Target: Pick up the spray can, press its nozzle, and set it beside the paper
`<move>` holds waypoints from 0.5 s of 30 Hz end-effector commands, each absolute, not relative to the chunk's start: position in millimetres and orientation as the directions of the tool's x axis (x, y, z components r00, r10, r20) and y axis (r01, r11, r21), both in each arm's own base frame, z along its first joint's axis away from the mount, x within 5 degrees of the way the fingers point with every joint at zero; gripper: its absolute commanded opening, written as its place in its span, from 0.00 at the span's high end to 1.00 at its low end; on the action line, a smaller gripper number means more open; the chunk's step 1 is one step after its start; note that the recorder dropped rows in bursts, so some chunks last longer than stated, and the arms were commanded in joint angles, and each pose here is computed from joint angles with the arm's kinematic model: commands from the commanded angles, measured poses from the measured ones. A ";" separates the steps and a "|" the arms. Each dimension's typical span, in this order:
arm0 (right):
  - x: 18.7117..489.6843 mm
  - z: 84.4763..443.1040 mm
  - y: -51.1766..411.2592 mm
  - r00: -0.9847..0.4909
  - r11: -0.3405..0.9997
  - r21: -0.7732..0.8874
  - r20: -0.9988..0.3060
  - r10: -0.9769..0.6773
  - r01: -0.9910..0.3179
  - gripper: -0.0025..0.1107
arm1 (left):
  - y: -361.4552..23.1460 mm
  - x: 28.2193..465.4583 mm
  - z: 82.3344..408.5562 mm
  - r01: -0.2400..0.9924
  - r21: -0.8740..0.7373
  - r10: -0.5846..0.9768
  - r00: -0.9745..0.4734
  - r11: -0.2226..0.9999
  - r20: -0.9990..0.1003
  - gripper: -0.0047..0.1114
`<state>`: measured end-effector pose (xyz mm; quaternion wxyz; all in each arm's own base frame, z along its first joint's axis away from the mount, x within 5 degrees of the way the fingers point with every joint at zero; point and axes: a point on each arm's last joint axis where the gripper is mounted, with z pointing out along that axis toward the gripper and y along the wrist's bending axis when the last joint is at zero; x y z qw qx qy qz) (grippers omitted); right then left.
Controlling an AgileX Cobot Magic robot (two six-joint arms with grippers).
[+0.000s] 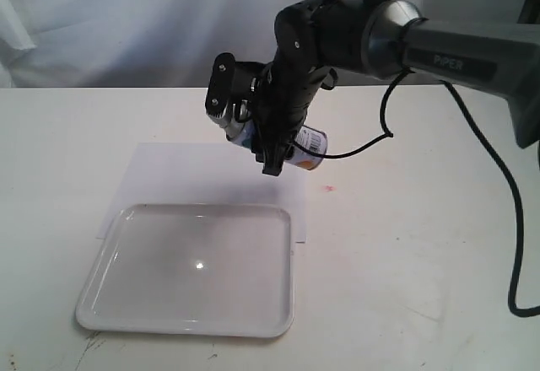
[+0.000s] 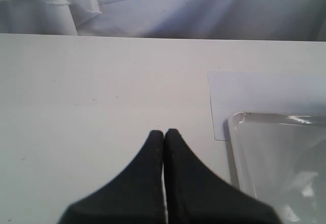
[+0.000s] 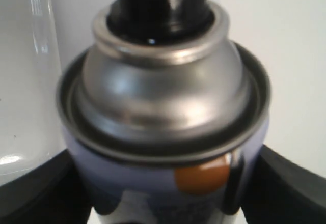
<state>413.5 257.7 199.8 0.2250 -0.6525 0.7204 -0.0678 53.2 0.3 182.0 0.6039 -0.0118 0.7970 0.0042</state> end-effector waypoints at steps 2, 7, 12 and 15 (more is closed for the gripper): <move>422.1 202.4 250.0 -0.025 0.127 -0.415 -0.242 -0.970 -0.901 0.98 | 0.0 53.2 181.2 -0.019 -0.009 -0.014 -0.264 1.000 -0.964 0.96; 430.5 201.6 234.0 -0.067 0.163 -0.405 -0.242 -0.968 -0.900 0.98 | 0.0 53.2 181.2 -0.019 -0.009 -0.014 -0.264 1.000 -0.964 0.96; 430.3 201.2 232.7 -0.107 0.212 -0.358 -0.292 -0.951 -0.909 0.98 | 0.0 53.2 181.2 -0.019 -0.009 -0.014 -0.264 1.000 -0.964 0.96; 429.2 201.3 235.1 -0.116 0.228 -0.338 -0.321 -0.940 -0.913 0.98 | 0.0 53.2 181.2 -0.019 -0.009 -0.014 -0.264 1.000 -0.964 0.96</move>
